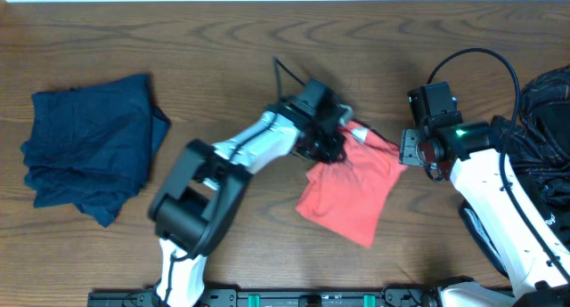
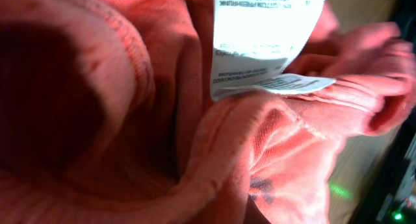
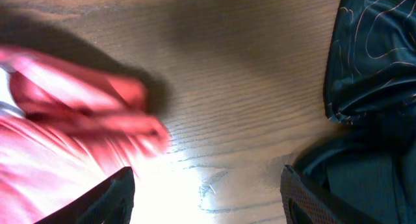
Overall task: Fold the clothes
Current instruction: 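Carry the red bundle left and drop it onto the navy garment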
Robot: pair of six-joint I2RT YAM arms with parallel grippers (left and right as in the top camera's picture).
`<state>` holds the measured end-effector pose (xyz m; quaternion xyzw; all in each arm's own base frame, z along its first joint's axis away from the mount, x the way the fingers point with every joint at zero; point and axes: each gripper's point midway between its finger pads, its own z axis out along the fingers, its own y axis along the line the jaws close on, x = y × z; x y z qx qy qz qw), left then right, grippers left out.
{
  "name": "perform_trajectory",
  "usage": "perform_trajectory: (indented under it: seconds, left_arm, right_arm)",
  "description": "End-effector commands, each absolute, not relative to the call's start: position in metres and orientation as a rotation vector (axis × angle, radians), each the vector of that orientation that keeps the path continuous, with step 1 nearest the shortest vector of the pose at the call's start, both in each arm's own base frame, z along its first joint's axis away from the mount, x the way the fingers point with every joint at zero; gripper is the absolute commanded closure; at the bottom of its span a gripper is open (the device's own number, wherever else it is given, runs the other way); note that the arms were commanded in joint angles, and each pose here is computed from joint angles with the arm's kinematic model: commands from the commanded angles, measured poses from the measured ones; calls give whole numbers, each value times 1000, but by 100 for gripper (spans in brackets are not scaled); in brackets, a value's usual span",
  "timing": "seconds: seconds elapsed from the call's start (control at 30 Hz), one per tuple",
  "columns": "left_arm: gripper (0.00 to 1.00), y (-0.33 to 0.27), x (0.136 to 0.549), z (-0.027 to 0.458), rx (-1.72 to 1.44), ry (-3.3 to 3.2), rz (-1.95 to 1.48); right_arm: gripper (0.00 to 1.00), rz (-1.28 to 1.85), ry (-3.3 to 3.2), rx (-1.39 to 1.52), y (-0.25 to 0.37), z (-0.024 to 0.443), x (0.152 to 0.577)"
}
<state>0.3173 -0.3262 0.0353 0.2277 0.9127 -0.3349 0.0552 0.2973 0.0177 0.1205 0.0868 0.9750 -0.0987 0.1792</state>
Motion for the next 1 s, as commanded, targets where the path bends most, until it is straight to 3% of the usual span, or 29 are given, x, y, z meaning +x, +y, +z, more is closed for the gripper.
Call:
perform_trajectory:
  seconds: [0.0, 0.2, 0.4, 0.7, 0.97]
  left_arm:
    - [94, -285, 363, 99, 558, 2612, -993]
    - [94, -165, 417, 184, 222, 2428, -834]
    - [93, -19, 441, 219, -153, 2309, -580]
    - [93, 150, 418, 213, -594, 2214, -347]
    - [92, 219, 384, 201, -816, 2172, -268]
  right_arm:
    - [30, -267, 2726, 295, 13, 130, 299]
    - [30, -270, 2733, 294, 13, 130, 298]
    - [31, -274, 2741, 292, 13, 129, 296]
    - [30, -281, 2754, 290, 12, 128, 293]
    - [30, -281, 2752, 291, 12, 128, 293]
